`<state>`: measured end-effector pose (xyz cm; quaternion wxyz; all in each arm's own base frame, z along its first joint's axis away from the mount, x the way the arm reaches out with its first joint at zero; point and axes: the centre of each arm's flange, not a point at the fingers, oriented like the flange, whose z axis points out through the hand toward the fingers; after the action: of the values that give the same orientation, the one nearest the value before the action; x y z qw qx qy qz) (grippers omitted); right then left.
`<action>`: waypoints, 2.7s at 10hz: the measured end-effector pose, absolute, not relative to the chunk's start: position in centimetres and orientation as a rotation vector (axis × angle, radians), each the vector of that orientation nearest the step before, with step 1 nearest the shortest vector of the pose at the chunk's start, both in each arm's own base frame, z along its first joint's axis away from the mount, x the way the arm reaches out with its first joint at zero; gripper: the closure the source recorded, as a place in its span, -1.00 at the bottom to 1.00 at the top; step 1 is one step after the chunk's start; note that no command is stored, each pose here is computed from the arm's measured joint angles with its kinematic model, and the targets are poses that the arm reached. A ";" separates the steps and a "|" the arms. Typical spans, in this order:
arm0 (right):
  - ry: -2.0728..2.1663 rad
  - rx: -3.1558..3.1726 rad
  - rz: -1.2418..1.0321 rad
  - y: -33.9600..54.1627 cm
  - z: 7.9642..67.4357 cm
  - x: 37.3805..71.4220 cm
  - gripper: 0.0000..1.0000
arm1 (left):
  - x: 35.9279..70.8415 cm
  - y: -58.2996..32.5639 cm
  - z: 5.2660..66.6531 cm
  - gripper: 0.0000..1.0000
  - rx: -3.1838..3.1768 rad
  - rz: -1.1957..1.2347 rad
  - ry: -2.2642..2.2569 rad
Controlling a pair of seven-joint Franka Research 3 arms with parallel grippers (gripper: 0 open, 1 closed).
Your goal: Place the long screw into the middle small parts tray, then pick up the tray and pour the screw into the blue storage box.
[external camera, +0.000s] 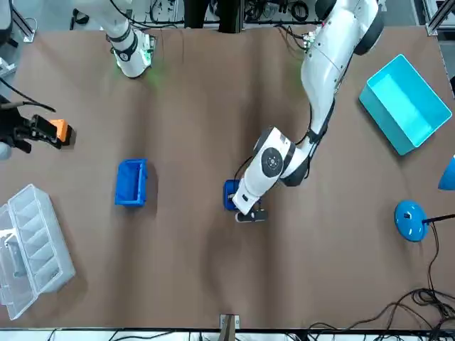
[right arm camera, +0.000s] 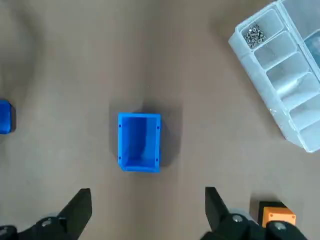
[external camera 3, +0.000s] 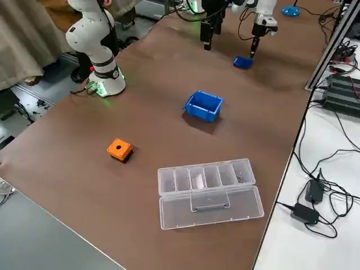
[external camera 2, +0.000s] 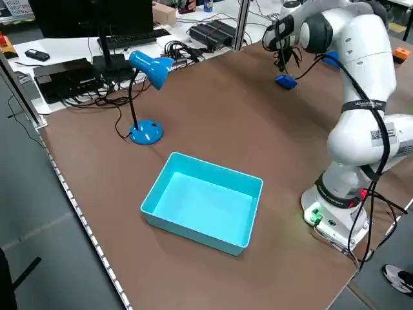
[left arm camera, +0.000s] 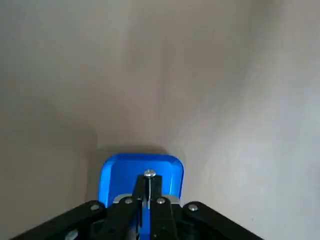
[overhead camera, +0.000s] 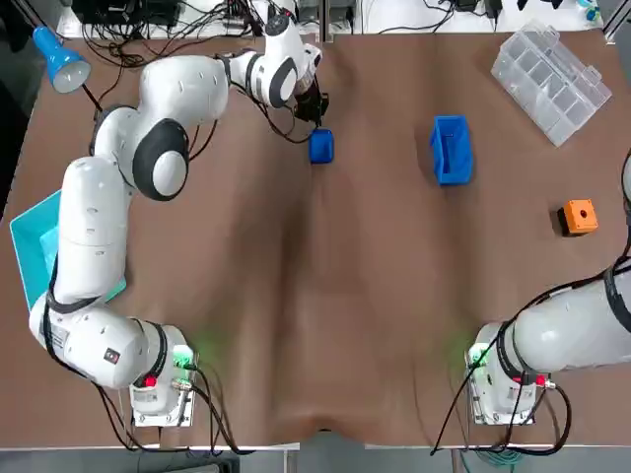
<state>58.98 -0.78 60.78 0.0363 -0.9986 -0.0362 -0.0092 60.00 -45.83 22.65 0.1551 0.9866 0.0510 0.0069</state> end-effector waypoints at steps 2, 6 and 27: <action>-0.120 -3.062 -0.049 -0.3 60.7 59.3 -1.00 | 59.6 -46.2 22.3 0.81 2.830 0.012 0.137; -0.123 -3.057 -0.037 -0.1 60.2 59.5 -1.00 | 59.3 -46.0 21.5 0.01 2.840 -0.002 0.138; -0.272 -2.774 -0.089 35.9 33.7 57.5 -0.62 | 59.8 -11.0 59.5 -1.00 3.098 0.056 0.092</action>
<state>57.45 35.95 33.67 0.1754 -0.9793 -0.0961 -0.0313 59.77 -10.97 59.49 0.0207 0.9992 0.0296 0.0180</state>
